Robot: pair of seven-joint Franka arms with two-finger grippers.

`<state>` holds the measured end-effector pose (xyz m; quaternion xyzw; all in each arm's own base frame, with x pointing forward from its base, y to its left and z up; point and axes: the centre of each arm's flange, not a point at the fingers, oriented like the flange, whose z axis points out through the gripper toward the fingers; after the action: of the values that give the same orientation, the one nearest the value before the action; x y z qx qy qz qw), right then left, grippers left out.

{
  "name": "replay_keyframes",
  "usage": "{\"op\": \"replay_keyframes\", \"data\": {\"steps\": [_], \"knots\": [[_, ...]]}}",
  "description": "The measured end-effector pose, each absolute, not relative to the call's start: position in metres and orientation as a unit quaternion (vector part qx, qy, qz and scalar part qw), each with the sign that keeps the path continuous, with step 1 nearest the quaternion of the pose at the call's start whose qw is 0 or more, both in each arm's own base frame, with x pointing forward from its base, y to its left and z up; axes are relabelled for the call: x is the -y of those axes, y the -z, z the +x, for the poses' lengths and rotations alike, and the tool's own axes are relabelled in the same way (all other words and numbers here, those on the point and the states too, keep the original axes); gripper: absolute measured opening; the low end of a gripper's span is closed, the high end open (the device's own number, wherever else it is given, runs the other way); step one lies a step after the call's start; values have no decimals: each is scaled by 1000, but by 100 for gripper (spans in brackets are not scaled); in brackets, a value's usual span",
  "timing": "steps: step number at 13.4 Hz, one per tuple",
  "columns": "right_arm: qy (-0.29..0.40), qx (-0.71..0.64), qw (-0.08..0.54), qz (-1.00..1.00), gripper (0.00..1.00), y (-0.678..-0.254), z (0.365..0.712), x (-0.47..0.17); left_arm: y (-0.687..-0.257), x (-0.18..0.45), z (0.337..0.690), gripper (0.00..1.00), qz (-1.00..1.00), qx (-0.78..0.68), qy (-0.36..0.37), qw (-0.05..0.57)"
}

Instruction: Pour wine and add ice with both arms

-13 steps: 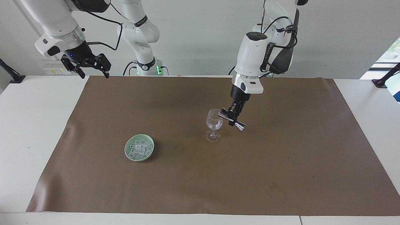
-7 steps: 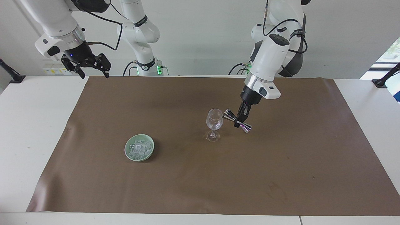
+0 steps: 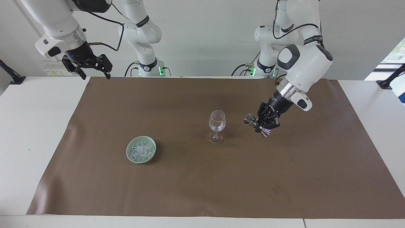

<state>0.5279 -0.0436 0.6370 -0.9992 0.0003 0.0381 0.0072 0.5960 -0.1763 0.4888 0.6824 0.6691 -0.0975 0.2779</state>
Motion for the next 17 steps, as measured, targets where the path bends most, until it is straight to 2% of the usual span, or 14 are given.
{"op": "replay_keyframes", "data": {"steps": [5, 9, 13, 17], "knots": [[-38, 0, 7, -999, 100, -637, 528, 44, -476, 99, 604, 21, 630, -693, 185, 298], [-38, -2, 7, -999, 100, -637, 528, 46, -448, 30, 612, 21, 571, -716, 235, 326], [-38, -3, 7, -999, 100, -637, 528, 46, -406, -22, 604, 21, 527, -715, 261, 377], [-19, -10, 6, -1000, 100, -639, 532, 49, -381, -43, 595, 21, 495, -723, 277, 395]]}}
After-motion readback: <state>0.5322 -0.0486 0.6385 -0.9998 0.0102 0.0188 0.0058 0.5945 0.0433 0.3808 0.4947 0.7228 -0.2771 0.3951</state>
